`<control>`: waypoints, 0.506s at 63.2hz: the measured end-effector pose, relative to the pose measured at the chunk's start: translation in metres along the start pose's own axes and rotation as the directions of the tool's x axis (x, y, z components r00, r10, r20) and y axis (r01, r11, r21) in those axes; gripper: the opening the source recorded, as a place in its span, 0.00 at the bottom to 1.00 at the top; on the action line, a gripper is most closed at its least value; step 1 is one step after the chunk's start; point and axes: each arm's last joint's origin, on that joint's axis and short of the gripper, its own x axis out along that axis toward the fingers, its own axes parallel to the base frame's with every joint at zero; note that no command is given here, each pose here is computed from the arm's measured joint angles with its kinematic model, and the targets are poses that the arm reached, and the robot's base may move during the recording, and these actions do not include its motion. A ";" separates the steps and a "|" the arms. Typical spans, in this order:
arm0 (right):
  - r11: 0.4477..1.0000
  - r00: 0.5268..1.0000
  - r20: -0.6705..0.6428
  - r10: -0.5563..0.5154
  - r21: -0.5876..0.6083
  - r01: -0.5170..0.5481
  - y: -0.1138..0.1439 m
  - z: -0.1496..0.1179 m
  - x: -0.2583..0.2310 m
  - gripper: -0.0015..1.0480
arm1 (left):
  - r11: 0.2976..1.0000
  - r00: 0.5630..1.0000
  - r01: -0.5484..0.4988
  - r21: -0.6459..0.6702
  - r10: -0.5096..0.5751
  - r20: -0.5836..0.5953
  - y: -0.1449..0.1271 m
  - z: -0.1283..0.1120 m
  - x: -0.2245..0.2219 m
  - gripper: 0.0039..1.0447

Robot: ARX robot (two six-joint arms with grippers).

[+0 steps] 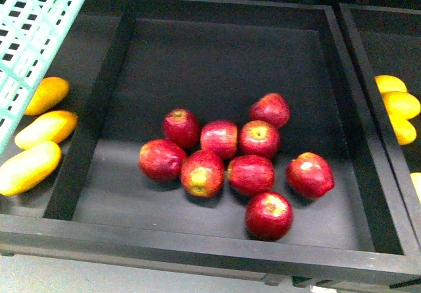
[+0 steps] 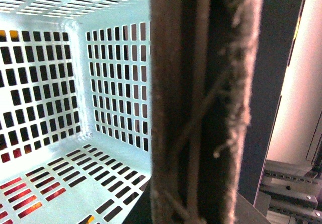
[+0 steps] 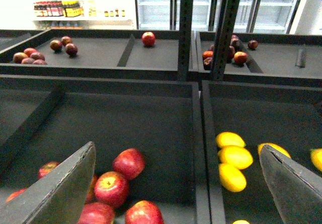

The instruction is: Pick lemon and mango into basket

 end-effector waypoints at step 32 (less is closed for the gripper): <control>1.000 1.000 -0.002 -0.007 0.000 0.007 0.000 0.000 0.000 0.92 | 0.782 0.888 -0.071 0.620 0.332 -0.317 -0.005 -0.062 0.094 0.04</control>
